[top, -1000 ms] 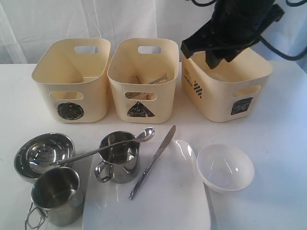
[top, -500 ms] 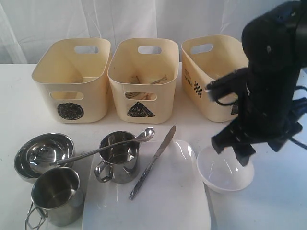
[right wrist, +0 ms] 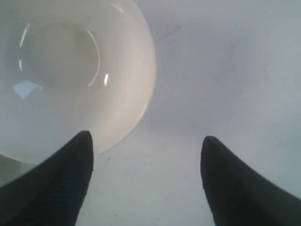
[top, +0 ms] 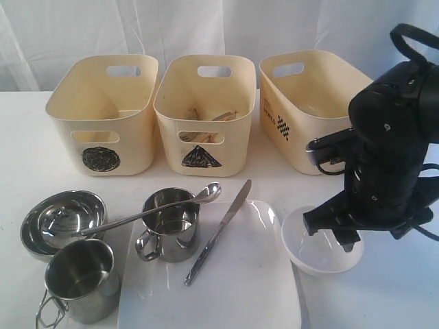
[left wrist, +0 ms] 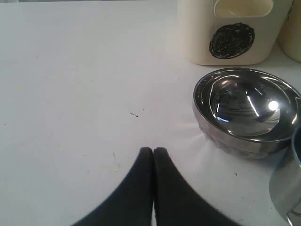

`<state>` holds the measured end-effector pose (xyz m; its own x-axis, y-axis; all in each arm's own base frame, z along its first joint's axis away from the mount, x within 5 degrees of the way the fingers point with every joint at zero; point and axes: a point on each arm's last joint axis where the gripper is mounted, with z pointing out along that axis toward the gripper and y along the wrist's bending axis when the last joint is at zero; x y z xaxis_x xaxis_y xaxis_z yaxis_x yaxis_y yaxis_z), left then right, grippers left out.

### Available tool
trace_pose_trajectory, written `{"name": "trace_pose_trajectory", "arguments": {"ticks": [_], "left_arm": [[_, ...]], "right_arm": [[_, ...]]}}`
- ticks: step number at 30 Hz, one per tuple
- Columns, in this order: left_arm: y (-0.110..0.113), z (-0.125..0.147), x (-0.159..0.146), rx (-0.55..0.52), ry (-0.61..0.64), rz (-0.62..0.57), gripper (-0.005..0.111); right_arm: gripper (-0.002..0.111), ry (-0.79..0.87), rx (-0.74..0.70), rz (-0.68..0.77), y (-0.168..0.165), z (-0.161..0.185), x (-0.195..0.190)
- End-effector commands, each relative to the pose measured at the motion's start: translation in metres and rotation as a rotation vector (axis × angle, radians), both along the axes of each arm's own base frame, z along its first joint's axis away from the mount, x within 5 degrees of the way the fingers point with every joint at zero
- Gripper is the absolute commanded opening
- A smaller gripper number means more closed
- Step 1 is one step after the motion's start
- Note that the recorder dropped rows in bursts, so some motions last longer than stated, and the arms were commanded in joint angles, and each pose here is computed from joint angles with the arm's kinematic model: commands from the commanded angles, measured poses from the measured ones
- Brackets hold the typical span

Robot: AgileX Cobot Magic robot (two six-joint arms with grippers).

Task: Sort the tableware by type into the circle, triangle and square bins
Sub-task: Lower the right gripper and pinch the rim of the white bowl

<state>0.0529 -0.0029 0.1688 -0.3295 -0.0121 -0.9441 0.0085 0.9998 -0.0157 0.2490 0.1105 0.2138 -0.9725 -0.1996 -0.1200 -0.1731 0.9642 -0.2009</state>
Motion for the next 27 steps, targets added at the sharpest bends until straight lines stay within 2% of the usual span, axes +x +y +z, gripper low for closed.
{"name": "trace_pose_trajectory", "arguments": {"ticks": [1,9,22,27], "left_arm": [[0.0,0.001,0.0,-0.008,-0.009,-0.003,0.0],[0.0,0.001,0.0,-0.008,-0.009,-0.003,0.0],[0.0,0.001,0.0,-0.008,-0.009,-0.003,0.0],[0.0,0.001,0.0,-0.008,-0.009,-0.003,0.0]], "right_arm": [[0.062,-0.079,0.05,-0.055,0.001,-0.002,0.004],[0.062,-0.057,0.046,-0.124,-0.004,-0.017,-0.005],[0.062,-0.105,0.127,-0.193,-0.006,-0.042,-0.015],[0.055,-0.109,0.135,-0.206,-0.005,-0.043,-0.016]]}}
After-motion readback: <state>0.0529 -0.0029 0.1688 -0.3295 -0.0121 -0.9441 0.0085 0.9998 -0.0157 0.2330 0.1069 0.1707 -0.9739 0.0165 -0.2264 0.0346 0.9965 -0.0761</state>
